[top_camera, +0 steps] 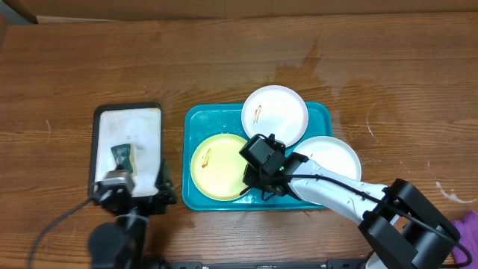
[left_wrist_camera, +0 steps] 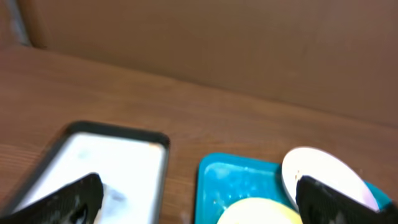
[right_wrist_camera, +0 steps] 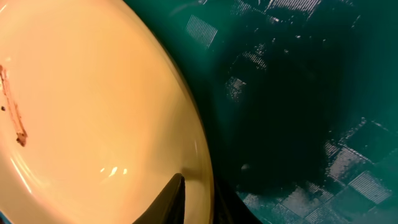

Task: Clean dirty plates on tray and stack at the side
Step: 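Reach the left gripper into the soapy basin toward the green sponge, then grasp the green-and-yellow sponge with the left gripper and lift it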

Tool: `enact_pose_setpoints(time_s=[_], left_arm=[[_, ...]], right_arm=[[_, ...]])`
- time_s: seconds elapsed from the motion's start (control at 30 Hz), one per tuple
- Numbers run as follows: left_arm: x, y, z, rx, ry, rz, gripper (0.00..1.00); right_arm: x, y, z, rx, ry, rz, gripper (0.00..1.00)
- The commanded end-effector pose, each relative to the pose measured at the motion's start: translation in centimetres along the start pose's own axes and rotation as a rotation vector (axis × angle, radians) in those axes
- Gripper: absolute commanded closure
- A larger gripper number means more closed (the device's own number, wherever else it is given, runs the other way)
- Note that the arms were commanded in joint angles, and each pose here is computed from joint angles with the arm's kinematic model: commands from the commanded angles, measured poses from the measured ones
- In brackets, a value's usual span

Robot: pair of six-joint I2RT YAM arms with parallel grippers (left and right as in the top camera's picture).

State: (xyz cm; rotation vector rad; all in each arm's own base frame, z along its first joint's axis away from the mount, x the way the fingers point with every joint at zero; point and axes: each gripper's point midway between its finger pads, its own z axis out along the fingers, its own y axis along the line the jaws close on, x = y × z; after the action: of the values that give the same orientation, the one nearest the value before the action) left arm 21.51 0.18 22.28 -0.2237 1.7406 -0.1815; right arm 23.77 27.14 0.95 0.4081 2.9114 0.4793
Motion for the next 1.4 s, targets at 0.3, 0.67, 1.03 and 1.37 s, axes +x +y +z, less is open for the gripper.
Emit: enact_pose_setpoints(time_s=[0.3, 0.67, 1.03, 1.37], left_arm=[[-6.1, 1.2, -1.4, -0.305, 0.805, 0.167, 0.0], [3.4, 6.2, 4.4, -0.461, 1.223, 0.094, 0.72], [7.4, 11.7, 6.0, -0.514, 1.135, -0.051, 0.32], [11.4, 14.2, 10.1, -0.458, 1.067, 0.088, 0.36]], right_arm=[[-0.3, 0.6, -0.2, -0.017, -0.008, -0.03, 0.82], [-0.2, 0.5, -0.2, -0.014, -0.006, -0.03, 0.81], [-0.3, 0.7, -0.2, -0.02, -0.01, -0.033, 0.77], [-0.3, 0.7, -0.2, -0.02, -0.009, -0.033, 0.77]])
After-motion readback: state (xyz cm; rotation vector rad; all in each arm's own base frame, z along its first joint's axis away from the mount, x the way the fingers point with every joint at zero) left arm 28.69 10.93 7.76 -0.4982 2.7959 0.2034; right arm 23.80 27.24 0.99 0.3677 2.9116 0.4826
